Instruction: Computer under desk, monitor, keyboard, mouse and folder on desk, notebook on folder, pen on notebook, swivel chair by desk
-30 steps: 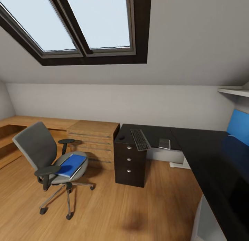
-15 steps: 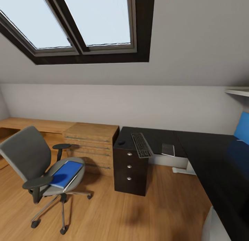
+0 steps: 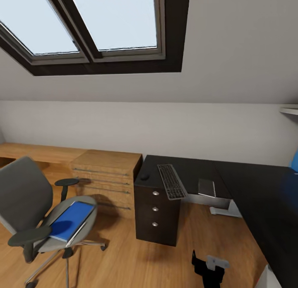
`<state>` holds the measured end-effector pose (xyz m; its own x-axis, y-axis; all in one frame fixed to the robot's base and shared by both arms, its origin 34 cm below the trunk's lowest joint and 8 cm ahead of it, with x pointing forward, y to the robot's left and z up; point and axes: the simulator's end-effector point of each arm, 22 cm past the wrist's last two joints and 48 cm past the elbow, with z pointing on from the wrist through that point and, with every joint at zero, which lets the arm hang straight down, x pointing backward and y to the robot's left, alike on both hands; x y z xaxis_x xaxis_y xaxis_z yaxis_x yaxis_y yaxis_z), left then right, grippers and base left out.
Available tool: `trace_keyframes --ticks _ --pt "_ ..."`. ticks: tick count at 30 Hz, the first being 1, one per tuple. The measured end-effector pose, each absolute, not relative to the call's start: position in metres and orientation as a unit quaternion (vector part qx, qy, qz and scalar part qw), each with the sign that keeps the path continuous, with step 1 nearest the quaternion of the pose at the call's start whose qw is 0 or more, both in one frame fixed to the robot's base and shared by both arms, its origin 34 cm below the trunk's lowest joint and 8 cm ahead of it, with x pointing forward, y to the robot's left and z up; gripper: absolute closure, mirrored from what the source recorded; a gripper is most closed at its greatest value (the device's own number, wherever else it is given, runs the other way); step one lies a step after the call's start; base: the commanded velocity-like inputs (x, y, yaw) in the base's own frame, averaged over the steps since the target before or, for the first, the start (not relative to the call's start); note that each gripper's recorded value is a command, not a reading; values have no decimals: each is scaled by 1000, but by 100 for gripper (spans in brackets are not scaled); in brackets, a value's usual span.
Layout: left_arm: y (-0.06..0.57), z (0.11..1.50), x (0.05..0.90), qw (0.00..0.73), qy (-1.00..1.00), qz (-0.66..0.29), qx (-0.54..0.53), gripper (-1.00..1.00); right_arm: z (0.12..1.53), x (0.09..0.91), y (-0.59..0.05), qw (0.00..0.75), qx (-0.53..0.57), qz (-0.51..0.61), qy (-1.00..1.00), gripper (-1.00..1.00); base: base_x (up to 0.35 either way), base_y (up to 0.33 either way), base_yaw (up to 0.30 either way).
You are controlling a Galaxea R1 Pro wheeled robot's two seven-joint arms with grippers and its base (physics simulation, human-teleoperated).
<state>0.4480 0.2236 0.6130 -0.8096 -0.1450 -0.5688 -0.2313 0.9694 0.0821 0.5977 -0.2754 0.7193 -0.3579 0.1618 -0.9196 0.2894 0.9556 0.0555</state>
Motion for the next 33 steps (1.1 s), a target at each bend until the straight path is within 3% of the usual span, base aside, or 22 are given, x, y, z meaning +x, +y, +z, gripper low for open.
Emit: trace_keyframes --ticks 8,13,16,20,33 --pt "227 622 459 323 937 75 -111 -100 826 674 -275 618 200 0 760 -100 321 83 0" --pt "228 623 461 329 935 75 -113 -100 871 698 -263 595 277 98 748 -100 321 147 0" --pt "228 624 462 330 934 75 -114 -100 897 708 -239 557 321 216 735 -100 321 161 0" --pt "227 624 462 331 934 75 -113 -100 903 702 -228 529 317 305 726 -100 320 164 0" --pt "220 624 474 345 930 66 -114 -100 893 694 -247 532 300 329 720 -100 70 38 0"
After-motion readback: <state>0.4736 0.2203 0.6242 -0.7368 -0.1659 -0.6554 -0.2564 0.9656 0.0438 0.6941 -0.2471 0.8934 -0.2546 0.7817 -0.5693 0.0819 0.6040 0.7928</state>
